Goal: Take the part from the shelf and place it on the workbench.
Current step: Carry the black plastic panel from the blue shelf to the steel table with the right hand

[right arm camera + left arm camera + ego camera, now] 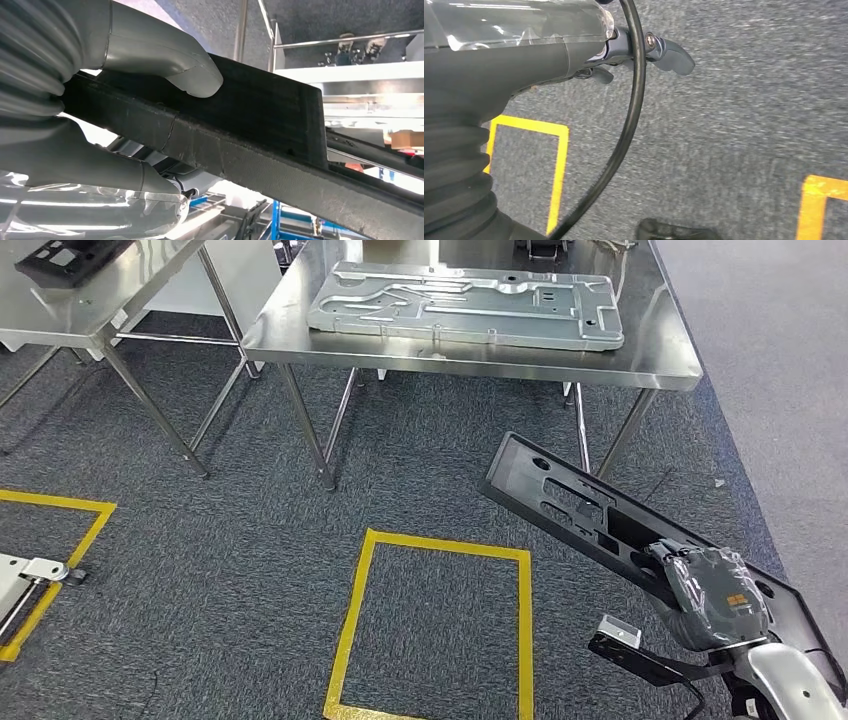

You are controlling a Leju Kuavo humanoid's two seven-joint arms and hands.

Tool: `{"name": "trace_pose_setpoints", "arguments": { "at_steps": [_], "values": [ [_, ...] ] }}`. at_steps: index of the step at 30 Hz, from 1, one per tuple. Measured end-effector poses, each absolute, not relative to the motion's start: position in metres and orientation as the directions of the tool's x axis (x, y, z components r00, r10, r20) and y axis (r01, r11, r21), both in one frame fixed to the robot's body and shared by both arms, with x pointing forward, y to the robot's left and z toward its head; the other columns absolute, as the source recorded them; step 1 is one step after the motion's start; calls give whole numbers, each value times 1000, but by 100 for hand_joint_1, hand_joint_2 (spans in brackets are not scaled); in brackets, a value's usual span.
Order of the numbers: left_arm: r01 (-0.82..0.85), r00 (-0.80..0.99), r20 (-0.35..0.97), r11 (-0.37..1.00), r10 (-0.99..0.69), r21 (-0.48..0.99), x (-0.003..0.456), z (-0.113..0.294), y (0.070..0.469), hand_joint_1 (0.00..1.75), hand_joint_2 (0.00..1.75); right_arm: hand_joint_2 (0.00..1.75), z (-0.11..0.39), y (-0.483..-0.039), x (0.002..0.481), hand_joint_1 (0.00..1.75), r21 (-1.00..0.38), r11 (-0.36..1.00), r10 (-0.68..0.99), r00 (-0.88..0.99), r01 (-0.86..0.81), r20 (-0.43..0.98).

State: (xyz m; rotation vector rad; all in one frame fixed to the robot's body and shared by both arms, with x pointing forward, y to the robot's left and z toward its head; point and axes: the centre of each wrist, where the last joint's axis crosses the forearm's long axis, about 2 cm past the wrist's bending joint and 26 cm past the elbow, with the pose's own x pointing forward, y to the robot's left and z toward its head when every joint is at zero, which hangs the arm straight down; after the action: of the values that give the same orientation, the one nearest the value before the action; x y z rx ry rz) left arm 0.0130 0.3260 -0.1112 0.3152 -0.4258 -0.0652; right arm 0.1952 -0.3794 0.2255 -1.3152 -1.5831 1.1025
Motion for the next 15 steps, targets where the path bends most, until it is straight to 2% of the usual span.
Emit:
{"name": "trace_pose_setpoints", "arguments": {
  "at_steps": [15],
  "values": [
    [-3,919,377,951,-119,308,14,-111,322,0,175,175,229,-375,209,171,-954,78,984,-173,291,27]
  ]
}}
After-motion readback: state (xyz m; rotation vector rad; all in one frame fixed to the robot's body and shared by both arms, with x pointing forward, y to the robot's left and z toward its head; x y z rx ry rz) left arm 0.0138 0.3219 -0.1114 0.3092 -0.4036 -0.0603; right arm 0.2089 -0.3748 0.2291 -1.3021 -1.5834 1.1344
